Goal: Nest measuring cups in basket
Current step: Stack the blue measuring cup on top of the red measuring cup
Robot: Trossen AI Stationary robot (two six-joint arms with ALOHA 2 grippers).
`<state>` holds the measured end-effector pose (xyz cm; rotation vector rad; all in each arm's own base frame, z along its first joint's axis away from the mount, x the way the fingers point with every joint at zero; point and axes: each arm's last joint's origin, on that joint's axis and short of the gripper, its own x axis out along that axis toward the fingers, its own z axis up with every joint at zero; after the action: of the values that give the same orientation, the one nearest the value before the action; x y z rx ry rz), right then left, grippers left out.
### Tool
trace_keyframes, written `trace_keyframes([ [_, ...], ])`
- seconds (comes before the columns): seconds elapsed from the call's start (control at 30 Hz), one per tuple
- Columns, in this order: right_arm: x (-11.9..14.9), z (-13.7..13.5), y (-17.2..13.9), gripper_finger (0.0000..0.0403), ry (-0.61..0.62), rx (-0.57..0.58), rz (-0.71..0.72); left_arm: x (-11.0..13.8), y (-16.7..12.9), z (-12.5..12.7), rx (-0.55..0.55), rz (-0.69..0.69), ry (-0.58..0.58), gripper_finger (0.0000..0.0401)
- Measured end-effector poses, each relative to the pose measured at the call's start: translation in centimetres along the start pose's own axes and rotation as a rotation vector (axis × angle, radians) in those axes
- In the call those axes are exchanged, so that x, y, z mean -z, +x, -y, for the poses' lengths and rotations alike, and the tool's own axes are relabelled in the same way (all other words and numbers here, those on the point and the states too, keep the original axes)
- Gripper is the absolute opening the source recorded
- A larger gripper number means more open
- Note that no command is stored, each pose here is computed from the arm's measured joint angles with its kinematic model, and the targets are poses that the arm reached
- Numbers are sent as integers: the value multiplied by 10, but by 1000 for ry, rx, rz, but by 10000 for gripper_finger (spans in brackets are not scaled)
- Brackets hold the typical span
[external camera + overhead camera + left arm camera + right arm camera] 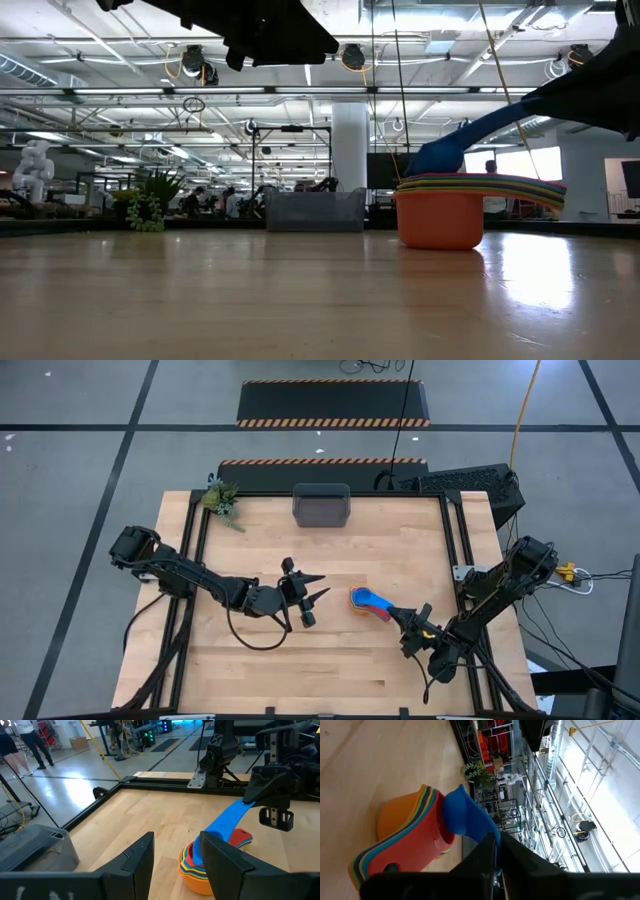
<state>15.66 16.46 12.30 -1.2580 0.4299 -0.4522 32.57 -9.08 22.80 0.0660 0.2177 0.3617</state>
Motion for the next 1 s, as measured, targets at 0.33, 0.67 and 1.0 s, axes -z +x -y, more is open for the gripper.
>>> trace_keyframes([
  [0.33,0,-1,0,39,-2,-32,15,0,0,0,0,0,-2,159],
  [0.67,3,-3,0,118,34,-55,17,2,0,0,2,-14,-9,159],
  [1.0,10,-10,-1,155,91,-186,31,2,0,0,4,-17,-10,159],
])
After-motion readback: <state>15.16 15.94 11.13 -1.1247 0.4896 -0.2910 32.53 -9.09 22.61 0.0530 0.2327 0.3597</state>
